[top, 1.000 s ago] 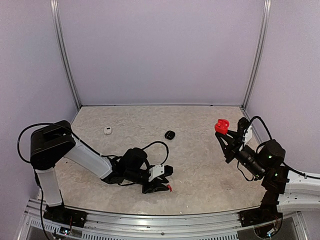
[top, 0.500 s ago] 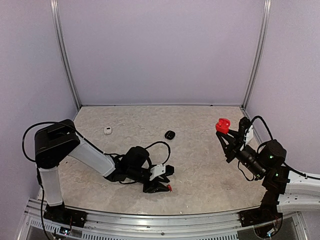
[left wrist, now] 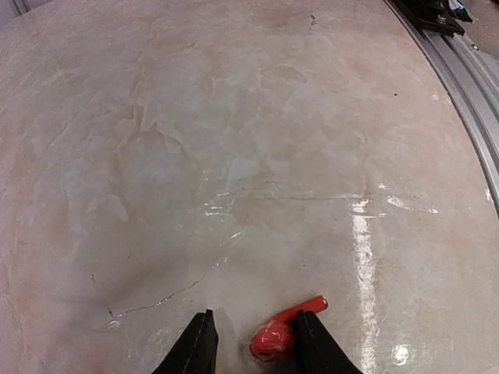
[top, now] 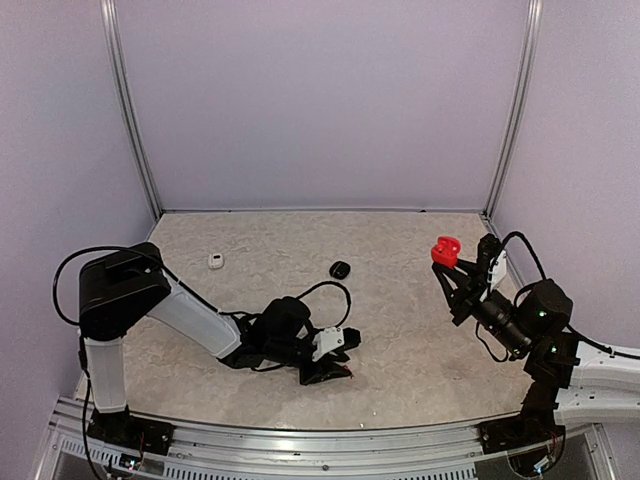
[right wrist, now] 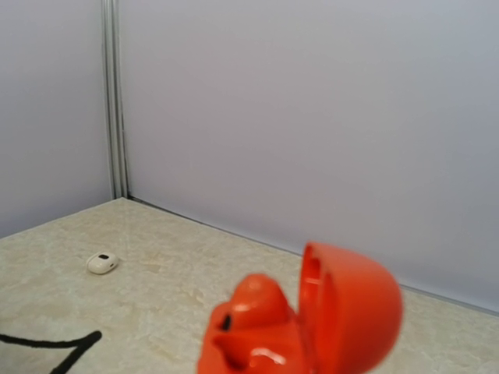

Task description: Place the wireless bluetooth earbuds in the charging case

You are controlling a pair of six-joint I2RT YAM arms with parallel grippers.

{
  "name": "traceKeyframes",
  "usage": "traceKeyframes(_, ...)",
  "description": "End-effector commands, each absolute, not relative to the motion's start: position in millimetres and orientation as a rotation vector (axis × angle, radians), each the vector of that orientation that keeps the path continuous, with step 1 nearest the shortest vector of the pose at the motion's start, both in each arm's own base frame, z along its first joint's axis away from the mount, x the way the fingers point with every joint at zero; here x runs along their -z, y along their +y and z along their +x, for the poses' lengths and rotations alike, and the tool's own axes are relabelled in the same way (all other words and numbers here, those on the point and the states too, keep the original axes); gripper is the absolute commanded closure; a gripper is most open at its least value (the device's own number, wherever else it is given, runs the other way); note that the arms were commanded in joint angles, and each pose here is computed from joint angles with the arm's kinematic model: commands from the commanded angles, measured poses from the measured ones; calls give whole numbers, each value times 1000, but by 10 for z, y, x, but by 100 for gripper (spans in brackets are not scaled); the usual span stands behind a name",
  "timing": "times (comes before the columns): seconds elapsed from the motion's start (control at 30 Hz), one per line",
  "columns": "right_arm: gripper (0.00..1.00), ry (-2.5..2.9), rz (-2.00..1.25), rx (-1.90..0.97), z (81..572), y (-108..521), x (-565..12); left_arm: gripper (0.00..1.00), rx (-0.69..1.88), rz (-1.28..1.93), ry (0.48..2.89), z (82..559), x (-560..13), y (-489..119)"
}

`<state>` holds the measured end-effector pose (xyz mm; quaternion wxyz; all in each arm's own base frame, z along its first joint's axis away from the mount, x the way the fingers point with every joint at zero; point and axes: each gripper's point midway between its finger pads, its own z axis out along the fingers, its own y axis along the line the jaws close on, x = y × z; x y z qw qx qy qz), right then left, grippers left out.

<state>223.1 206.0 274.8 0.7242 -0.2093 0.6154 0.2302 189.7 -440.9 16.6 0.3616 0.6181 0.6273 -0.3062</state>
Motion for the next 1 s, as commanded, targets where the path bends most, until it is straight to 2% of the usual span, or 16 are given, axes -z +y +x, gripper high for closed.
traceKeyframes(0.0, 100, 1356, -449, -491, 2256, 2020, -2763, 65, 667, 1483, 1779, 2084, 65, -4247)
traceKeyframes(0.13, 100, 1356, -449, -491, 2254, 2018, -2760, 68, 697, 1407, 1827, 2182, 25, -4205)
traceKeyframes(0.33, 100, 1356, -451, -493, 2254, 2025, -2757, 60, 700, 1496, 1761, 1992, 43, -4343)
traceKeyframes(0.6, 100, 1355, -449, -491, 2252, 2016, -2771, 62, 679, 1464, 1812, 2134, 122, -4458)
traceKeyframes(0.97, 100, 1359, -445, -489, 2250, 2004, -2761, 51, 784, 1675, 1694, 1824, 137, -4424)
